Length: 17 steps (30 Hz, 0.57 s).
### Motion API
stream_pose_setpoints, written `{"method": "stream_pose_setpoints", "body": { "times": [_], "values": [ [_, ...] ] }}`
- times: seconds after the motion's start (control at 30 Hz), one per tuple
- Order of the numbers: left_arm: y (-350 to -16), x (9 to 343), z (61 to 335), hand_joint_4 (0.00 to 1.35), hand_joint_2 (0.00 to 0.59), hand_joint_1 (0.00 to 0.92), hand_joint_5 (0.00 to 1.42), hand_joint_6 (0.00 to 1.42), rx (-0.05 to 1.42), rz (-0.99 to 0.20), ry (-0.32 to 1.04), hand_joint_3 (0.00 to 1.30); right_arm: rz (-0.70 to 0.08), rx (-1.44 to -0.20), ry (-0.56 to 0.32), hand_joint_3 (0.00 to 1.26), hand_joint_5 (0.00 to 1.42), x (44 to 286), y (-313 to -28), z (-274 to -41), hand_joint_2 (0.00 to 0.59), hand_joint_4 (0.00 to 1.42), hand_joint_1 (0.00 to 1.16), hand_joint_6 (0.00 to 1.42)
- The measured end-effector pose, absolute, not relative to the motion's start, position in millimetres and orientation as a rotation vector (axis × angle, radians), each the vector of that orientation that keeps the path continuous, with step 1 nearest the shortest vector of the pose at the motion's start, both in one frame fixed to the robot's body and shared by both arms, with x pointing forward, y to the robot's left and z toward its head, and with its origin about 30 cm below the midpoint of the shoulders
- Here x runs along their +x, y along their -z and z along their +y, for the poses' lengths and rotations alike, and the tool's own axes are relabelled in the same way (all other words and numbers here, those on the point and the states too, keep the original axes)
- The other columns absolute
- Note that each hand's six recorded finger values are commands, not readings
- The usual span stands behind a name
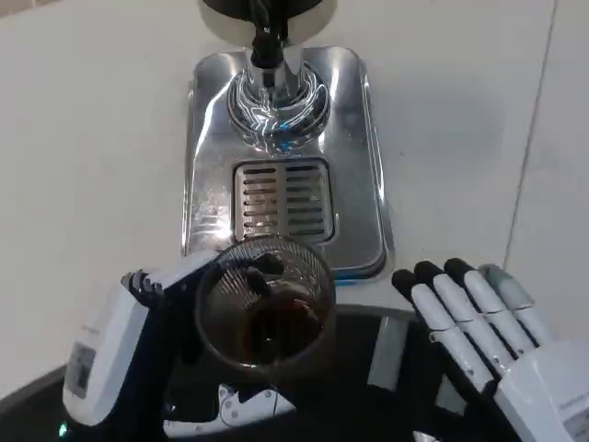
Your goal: Grasp the cup under the faucet to collect the drink, then remove the cup.
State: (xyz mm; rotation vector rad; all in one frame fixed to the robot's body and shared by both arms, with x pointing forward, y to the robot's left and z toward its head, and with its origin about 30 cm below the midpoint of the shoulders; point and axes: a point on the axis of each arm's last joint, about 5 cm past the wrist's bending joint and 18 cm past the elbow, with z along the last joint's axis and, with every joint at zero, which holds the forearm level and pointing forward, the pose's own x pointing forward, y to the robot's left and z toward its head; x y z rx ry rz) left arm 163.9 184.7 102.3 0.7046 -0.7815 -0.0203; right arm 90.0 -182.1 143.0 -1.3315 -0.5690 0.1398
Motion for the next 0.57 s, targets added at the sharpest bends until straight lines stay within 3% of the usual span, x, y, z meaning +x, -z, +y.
{"method": "stream_pose_setpoints", "body": {
  "times": [0.57],
  "values": [
    [-105.8, 167.8, 181.6, 1.16, 0.084, 0.678, 1.35, 1.42, 0.687, -0.799, 0.041, 1.13, -0.561, -1.309, -0.122, 0.00, 0.00, 94.5, -151.0, -175.4, 0.586, 0.00, 0.17, 0.00]
  ]
}}
